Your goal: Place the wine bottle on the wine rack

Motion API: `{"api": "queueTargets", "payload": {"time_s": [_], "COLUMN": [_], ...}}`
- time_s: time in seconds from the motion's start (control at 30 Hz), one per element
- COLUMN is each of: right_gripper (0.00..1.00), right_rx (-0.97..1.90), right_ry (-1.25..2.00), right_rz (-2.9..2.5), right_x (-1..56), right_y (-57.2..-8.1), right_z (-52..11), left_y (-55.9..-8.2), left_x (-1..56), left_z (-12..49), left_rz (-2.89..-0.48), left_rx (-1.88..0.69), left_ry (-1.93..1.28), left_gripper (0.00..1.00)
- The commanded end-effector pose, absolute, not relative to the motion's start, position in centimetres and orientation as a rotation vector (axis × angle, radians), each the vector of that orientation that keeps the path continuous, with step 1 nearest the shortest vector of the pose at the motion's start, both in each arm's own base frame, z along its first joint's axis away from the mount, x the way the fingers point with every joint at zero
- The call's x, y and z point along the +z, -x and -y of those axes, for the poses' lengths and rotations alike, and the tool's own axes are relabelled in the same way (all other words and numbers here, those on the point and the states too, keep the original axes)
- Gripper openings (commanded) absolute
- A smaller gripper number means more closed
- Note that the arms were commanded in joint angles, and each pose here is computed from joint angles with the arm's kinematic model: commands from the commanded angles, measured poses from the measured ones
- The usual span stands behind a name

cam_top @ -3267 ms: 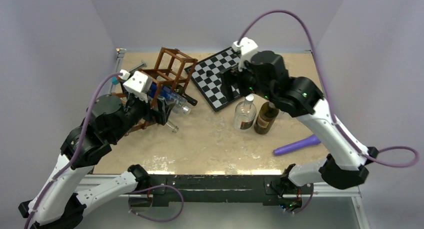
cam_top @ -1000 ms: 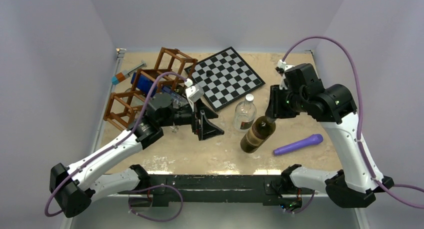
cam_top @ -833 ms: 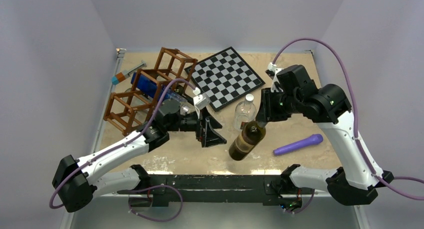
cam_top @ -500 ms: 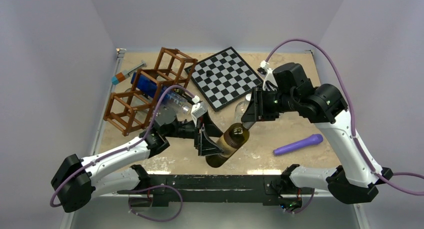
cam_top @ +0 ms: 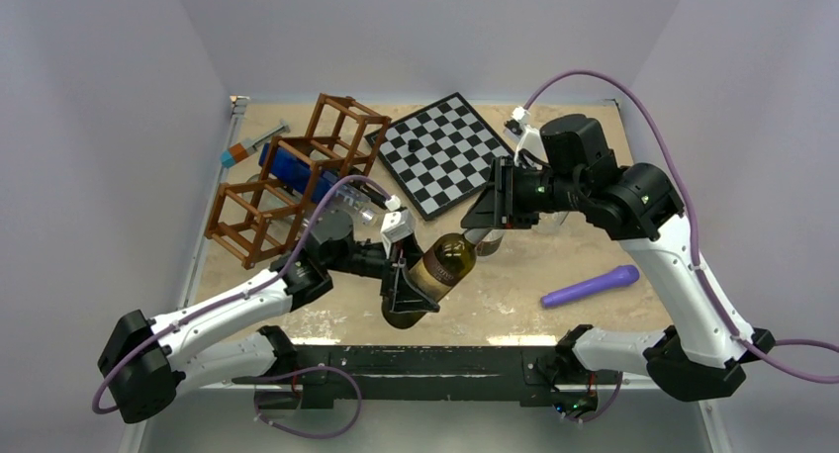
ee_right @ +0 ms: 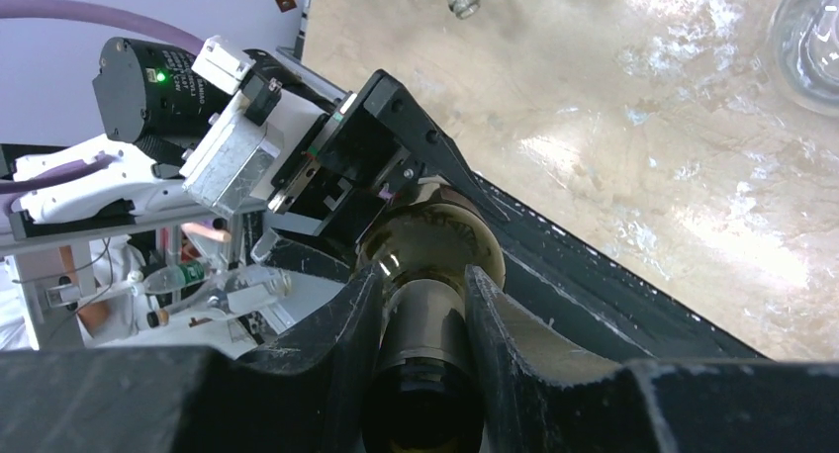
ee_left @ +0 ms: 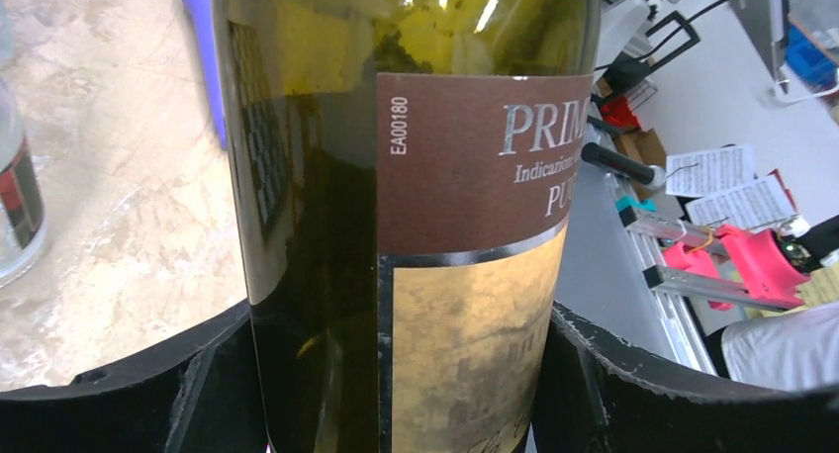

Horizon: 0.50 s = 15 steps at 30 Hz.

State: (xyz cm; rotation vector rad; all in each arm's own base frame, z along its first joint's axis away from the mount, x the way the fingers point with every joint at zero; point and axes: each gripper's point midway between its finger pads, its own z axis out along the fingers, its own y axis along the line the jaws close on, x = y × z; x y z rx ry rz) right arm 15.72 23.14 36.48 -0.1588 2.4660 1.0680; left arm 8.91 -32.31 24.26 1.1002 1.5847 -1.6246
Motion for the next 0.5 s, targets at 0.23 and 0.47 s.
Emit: {"api": "queueTargets", "payload": {"time_s": [0.23, 0.47], "right_gripper": [0.60, 0.96], "right_rx": [1.251, 1.037], "right_ry": [0.289, 0.301], "right_rz": [-2.253, -2.108], "right_x": [41.4, 43.3], "right_y": [-15.1, -15.6], "right_z": [-24.6, -20.9], "left_y": [-12.3, -14.5], "left_x": [27.0, 29.5], "left_z": [31.0, 28.0], "left_rz": [-1.487, -1.331], "left_rx": [-1.206, -0.808], "left_ry": [-1.227, -1.396], "left_gripper": [0.00, 0.00]}}
